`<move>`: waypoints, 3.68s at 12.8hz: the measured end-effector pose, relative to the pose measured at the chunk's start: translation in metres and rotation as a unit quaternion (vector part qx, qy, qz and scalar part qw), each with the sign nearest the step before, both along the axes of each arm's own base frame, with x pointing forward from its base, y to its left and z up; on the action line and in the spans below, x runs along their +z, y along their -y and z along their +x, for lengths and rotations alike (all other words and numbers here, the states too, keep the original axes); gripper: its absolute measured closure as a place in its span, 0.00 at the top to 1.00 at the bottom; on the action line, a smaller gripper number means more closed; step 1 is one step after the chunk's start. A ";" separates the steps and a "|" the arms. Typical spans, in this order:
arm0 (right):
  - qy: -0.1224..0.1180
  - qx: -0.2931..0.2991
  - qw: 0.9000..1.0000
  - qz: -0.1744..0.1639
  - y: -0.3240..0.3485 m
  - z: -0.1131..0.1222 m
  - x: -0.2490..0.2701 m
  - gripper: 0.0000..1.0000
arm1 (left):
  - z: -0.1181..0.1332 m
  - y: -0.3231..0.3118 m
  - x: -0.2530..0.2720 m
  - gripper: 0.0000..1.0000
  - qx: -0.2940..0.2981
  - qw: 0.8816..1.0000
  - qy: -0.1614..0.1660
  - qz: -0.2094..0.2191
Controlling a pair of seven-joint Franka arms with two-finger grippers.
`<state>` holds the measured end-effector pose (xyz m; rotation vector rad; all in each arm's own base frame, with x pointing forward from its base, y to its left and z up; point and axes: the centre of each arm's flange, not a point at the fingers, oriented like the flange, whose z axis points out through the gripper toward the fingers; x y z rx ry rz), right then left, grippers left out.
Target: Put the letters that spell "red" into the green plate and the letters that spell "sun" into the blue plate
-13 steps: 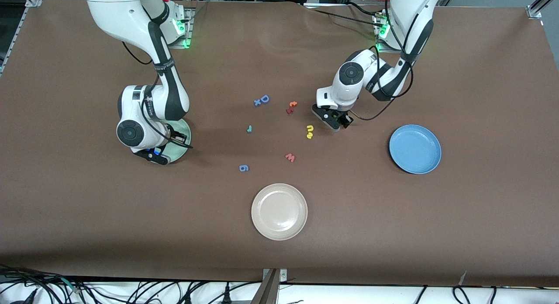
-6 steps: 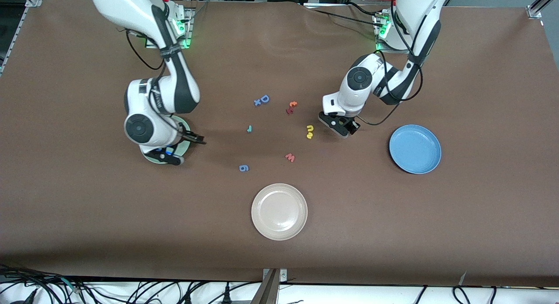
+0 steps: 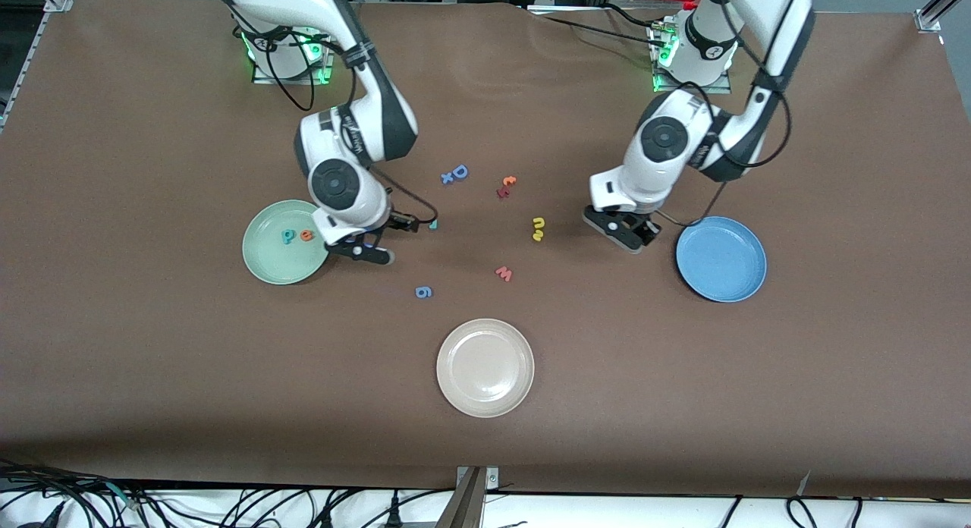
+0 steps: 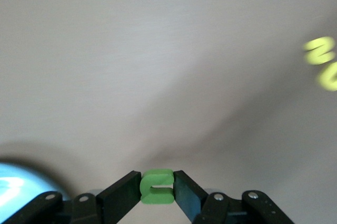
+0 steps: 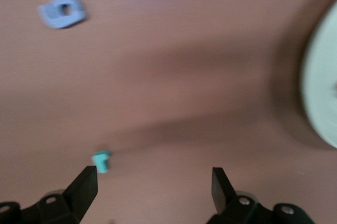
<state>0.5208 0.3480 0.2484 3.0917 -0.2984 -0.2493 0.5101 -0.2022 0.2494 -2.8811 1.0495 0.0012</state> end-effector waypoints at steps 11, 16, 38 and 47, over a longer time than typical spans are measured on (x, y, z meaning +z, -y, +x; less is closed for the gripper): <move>0.053 0.045 0.998 -0.002 -0.052 -0.026 -0.043 0.53 | 0.029 -0.142 -0.034 0.35 -0.032 0.999 -0.028 0.012; 0.054 0.060 0.997 -0.004 -0.065 -0.038 -0.058 0.53 | 0.039 -0.156 -0.055 0.47 -0.020 1.000 -0.021 0.009; 0.016 0.123 0.992 -0.025 0.028 0.023 0.002 0.16 | 0.004 0.074 0.010 1.00 0.346 0.922 -0.041 -0.166; -0.052 0.215 0.975 -0.001 0.274 0.073 -0.010 0.16 | -0.031 0.158 0.003 1.00 0.401 0.914 0.024 -0.048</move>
